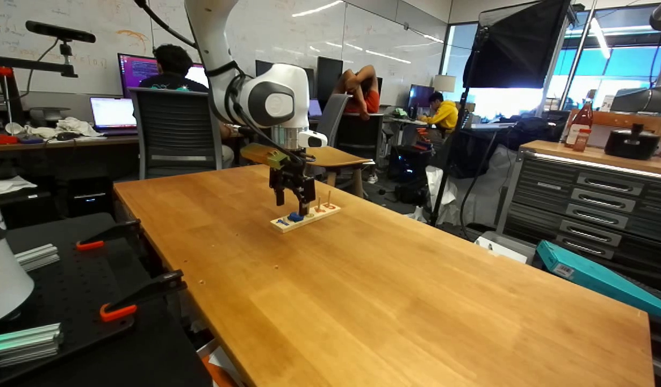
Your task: Remove the blue ring from the wooden board
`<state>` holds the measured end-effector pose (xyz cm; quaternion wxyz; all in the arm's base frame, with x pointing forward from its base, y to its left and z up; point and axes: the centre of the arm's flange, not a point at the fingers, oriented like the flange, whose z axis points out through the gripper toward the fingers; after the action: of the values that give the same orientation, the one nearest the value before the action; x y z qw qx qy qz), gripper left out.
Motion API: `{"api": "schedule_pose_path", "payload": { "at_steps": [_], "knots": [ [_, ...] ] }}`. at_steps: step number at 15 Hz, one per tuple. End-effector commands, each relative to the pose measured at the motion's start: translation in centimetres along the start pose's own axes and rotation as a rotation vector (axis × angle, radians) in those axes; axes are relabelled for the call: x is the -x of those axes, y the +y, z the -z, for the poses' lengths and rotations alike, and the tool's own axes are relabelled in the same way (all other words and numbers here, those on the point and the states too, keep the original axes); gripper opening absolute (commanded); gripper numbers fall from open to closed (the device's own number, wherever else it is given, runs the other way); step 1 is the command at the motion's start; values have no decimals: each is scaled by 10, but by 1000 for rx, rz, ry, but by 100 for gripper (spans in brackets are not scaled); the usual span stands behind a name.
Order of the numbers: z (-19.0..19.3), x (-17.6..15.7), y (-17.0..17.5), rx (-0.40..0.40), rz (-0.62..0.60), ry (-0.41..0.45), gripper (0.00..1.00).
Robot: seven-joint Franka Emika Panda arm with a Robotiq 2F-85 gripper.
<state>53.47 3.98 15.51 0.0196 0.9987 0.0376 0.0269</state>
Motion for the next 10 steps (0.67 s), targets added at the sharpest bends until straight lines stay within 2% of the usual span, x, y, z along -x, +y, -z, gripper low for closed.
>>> {"api": "schedule_pose_path", "payload": {
  "at_steps": [1, 6, 7, 8, 10],
  "knots": [
    [-9, -14, 0, 16, -15, 0, 100],
    [-14, -19, -1, 13, -9, -3, 100],
    [-15, -20, -1, 11, -8, 0, 75],
    [-15, -21, -2, 10, -7, 1, 72],
    [-14, -23, -2, 6, -7, 3, 58]
  ]
}}
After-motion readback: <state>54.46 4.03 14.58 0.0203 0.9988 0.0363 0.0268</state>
